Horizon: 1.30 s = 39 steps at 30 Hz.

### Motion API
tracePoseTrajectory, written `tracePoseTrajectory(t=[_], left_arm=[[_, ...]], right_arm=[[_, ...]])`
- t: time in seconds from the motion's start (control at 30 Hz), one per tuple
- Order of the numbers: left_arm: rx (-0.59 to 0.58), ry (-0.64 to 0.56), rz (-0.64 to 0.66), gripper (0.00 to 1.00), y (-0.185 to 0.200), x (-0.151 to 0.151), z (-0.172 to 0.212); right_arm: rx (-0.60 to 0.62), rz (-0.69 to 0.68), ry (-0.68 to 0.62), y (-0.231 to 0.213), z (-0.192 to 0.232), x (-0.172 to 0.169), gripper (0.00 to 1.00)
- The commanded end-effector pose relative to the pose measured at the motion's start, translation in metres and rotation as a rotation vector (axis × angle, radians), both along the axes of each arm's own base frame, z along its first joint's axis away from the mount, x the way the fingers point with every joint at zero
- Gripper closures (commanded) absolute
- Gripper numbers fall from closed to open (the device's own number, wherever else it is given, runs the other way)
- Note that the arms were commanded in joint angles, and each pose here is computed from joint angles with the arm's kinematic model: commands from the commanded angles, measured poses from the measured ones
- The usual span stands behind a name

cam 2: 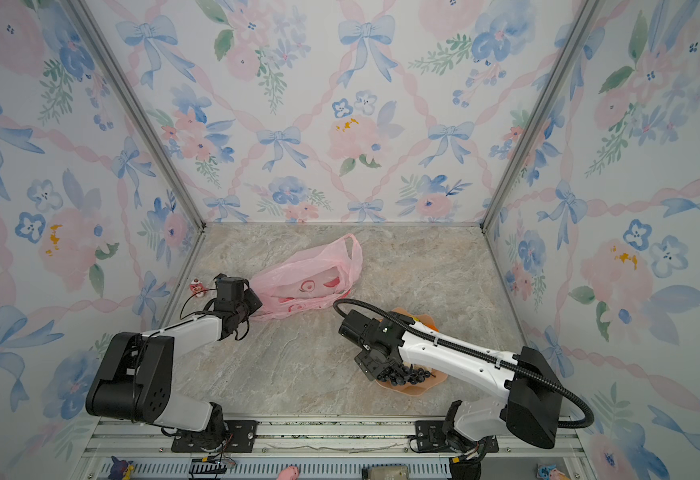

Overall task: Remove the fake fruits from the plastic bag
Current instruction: 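Lower the grapes into the bowl and open the right gripper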

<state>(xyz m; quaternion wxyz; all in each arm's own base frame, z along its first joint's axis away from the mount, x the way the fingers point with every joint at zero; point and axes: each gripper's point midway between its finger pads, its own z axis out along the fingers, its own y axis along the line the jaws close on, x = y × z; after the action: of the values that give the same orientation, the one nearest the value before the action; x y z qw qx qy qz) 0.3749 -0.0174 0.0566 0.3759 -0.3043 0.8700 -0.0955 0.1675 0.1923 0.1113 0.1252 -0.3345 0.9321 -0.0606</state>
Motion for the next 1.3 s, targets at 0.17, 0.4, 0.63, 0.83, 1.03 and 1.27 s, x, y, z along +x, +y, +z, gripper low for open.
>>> tracePoseTrajectory(t=[0.17,0.4,0.63,0.83,1.03,1.27], left_arm=[[0.023,0.011,-0.008,1.00,0.004,-0.002,-0.001],[0.024,0.007,-0.008,1.00,0.004,-0.003,0.000],[0.019,0.006,-0.013,1.00,0.003,-0.003,-0.001],[-0.013,-0.004,-0.044,1.00,-0.007,0.002,0.001],[-0.035,-0.041,-0.087,1.00,-0.034,0.021,0.012],[-0.049,-0.103,-0.192,1.00,-0.087,0.075,0.035]], right_arm=[[-0.049,-0.042,-0.022,-0.008,0.005,0.004,0.30],[-0.007,-0.049,-0.024,-0.008,0.010,0.006,0.28],[0.095,-0.063,-0.055,0.000,0.031,0.013,0.22],[0.223,-0.212,-0.119,-0.018,0.058,0.033,0.22],[0.302,-0.520,-0.180,-0.072,0.068,0.056,0.23],[0.357,-0.918,-0.218,-0.140,0.059,0.054,0.17]])
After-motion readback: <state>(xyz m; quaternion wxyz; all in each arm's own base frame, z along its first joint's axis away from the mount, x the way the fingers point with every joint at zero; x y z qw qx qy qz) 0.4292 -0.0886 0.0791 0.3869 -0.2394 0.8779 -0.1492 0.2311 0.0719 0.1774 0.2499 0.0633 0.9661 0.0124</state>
